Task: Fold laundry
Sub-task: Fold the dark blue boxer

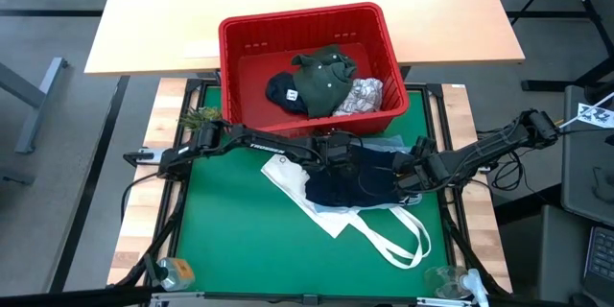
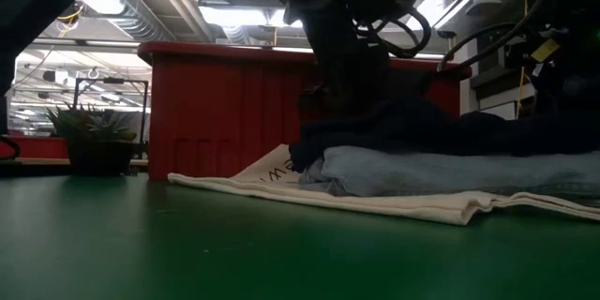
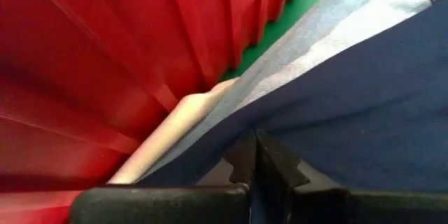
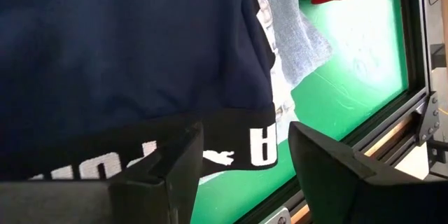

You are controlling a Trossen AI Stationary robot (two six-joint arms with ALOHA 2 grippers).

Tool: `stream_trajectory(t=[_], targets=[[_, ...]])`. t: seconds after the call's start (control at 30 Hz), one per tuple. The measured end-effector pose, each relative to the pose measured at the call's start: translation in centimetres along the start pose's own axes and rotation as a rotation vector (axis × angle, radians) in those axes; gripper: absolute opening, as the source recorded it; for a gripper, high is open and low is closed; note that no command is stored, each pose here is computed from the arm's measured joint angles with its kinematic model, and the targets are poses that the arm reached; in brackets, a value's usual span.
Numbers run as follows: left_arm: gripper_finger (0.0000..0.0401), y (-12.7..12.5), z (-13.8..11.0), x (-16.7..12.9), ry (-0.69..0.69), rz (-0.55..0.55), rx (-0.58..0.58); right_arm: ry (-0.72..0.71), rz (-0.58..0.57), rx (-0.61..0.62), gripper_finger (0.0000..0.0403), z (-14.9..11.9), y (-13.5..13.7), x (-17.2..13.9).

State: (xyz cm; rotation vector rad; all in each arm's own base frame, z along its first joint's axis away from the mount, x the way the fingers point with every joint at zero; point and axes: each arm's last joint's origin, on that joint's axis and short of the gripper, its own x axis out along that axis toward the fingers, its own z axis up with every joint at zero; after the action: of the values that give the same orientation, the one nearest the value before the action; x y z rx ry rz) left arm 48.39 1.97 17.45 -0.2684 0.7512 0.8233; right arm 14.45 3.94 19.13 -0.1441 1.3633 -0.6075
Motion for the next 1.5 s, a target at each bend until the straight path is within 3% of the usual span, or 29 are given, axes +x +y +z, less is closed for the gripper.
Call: stream_trajectory(t=[0.3, 0.57, 0.67, 0.8, 0.97, 1.1, 1.27, 1.5], targets=[[0.0004, -1.4, -0.9, -1.4, 0.002, -0.044, 0.031, 0.0, 0.002, 0.003, 0.0209, 0.0, 0.0, 0.0], [0.0004, -2.1, 0.5, -3.9, -0.021, -0.086, 0.071, 0.052, 0.042, -0.003, 0.0209, -0.2, 0.1, 0.0], [0.0004, -2.3, 0.9, -5.3, -0.001, -0.149, 0.1, 0.096, 0.076, -0.013, 0.0209, -0.2, 0.0, -0.5], [0.0004, -2.9, 0.7, -7.4, 0.088, -0.311, 0.137, 0.117, 0.135, -0.003, 0.0209, 0.6, -0.4, -2.3], [0.0004, -4.3, -1.3, -9.6, 0.202, -0.431, 0.213, 0.031, 0.247, 0.067, 0.0209, 2.0, -0.1, -4.9], [0.0004, -5.1, -3.3, -11.1, 0.227, -0.386, 0.291, -0.075, 0.336, 0.051, 0.0209, 2.2, 1.4, -5.9], [0.0004, -5.5, -4.9, -12.6, 0.174, -0.253, 0.344, -0.164, 0.404, 0.04, 0.0209, 1.6, 3.2, -5.9], [0.0004, -5.8, -6.5, -13.0, 0.153, -0.194, 0.35, -0.143, 0.434, 0.096, 0.0209, -0.4, 4.8, -4.6]])
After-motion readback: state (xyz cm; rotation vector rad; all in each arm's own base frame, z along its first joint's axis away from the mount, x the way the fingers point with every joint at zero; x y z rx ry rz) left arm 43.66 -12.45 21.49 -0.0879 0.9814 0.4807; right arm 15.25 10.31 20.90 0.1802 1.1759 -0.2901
